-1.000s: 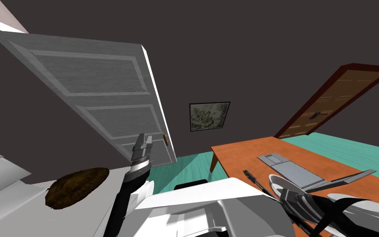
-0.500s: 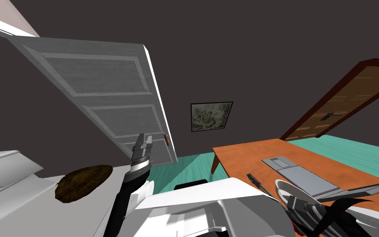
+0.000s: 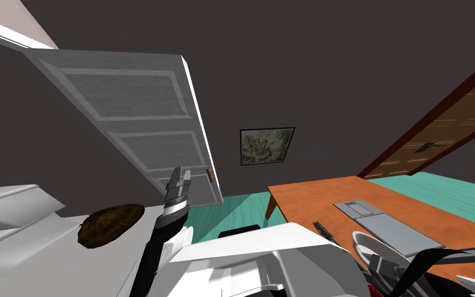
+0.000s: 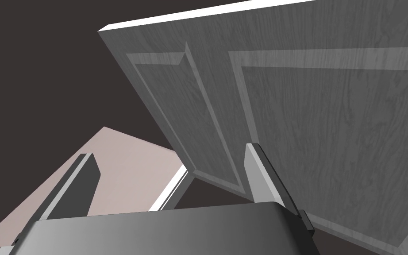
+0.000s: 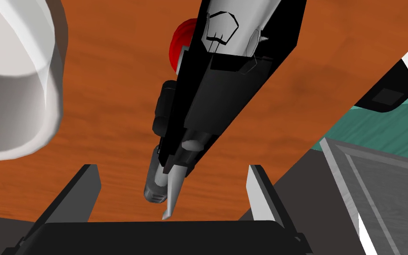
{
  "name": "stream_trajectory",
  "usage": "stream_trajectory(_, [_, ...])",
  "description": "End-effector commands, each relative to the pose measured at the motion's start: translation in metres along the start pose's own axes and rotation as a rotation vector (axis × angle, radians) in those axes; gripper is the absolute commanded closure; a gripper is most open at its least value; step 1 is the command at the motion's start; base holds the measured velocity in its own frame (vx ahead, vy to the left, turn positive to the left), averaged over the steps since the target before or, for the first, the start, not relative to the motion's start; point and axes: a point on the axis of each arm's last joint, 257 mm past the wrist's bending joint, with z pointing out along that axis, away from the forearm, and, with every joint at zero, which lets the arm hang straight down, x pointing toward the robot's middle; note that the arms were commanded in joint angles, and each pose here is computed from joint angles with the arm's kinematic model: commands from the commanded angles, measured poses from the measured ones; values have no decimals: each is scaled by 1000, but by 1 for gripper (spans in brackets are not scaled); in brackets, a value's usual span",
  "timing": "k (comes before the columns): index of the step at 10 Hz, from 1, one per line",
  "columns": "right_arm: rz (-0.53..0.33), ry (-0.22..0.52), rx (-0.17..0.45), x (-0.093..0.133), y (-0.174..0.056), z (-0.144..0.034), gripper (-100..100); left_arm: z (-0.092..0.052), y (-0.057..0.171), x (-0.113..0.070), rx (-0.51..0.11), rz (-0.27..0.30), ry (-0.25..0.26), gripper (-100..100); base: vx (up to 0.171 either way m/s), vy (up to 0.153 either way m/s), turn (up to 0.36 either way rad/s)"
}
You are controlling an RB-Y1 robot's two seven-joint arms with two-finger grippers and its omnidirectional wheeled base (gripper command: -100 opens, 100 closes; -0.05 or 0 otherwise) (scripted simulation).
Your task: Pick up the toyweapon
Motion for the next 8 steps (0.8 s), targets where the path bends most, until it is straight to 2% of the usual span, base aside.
stream_trajectory(1, [6, 7, 4, 12, 2, -1, -100, 0, 0, 0, 0, 0, 0, 0, 16, 3, 81])
stream_trajectory(2, [9, -1, 8, 10, 1, -1, -100, 0, 0, 0, 0, 0, 0, 0, 17, -3, 41])
stream_trajectory(3, [18, 11, 11, 22, 4, -3, -100, 0, 0, 0, 0, 0, 0, 0, 22, -3, 63])
stream_trajectory(4, [16, 2, 17, 20, 2, -3, -100, 0, 0, 0, 0, 0, 0, 0, 21, -3, 32])
stream_trajectory(5, [25, 16, 19, 33, 5, -4, -100, 0, 0, 0, 0, 0, 0, 0, 23, -4, 78])
stream_trajectory(7, [26, 9, 23, 30, 3, -4, -100, 0, 0, 0, 0, 0, 0, 0, 13, -3, 20])
stream_trajectory(8, [23, 8, 23, 30, 3, -4, 100, 0, 0, 0, 0, 0, 0, 0, 0, 0, 0])
